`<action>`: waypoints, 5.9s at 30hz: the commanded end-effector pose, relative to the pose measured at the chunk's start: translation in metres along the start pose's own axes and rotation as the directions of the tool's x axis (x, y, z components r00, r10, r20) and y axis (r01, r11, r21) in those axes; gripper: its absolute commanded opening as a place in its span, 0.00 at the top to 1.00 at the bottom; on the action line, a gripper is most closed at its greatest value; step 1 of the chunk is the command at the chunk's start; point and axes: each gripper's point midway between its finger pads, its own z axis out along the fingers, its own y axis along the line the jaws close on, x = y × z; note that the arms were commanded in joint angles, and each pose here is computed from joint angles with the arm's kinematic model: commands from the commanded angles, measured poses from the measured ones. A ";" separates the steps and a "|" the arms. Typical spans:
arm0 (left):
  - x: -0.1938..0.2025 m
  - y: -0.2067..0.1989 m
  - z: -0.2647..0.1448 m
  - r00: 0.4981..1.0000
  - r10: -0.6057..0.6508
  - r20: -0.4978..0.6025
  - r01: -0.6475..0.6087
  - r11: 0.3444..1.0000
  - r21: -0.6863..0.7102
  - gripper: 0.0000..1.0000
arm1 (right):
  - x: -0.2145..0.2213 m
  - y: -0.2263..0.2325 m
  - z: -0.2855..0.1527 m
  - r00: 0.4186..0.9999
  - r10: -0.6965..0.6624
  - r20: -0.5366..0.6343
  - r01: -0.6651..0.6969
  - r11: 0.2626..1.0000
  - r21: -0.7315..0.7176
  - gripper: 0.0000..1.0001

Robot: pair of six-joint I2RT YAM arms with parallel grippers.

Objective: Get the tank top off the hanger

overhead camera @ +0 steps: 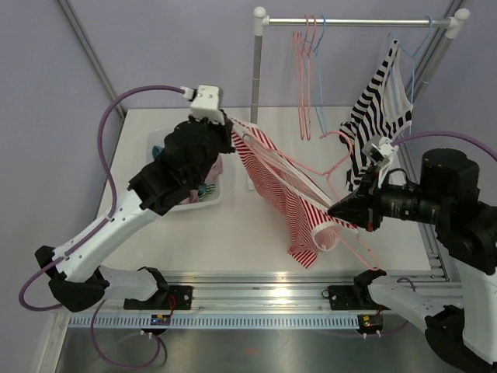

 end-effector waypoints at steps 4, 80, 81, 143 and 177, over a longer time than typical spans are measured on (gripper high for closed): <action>-0.005 0.093 -0.017 0.975 -0.216 0.044 0.220 0.942 -0.254 1.00 | -0.006 0.002 0.024 0.992 -0.116 -0.049 0.111 0.988 -0.105 1.00; 0.126 0.047 -0.170 0.934 -0.009 -0.358 0.119 0.950 0.288 0.01 | -0.200 -0.325 0.116 0.965 0.014 0.264 -0.193 0.718 0.668 1.00; 0.131 0.047 -0.169 0.931 -0.006 -0.366 0.119 0.951 0.285 0.01 | -0.196 -0.328 0.120 0.966 0.030 0.258 -0.200 0.716 0.668 1.00; 0.453 -0.073 -0.082 0.636 0.204 -0.745 -0.038 0.971 0.234 0.91 | -0.124 -0.071 -0.016 0.894 -0.133 0.427 -0.032 0.933 0.358 0.00; 0.026 0.130 -0.041 0.963 -0.054 -0.263 -0.025 0.957 -0.288 1.00 | -0.102 -0.087 -0.037 0.879 -0.147 0.453 -0.102 0.871 0.481 0.00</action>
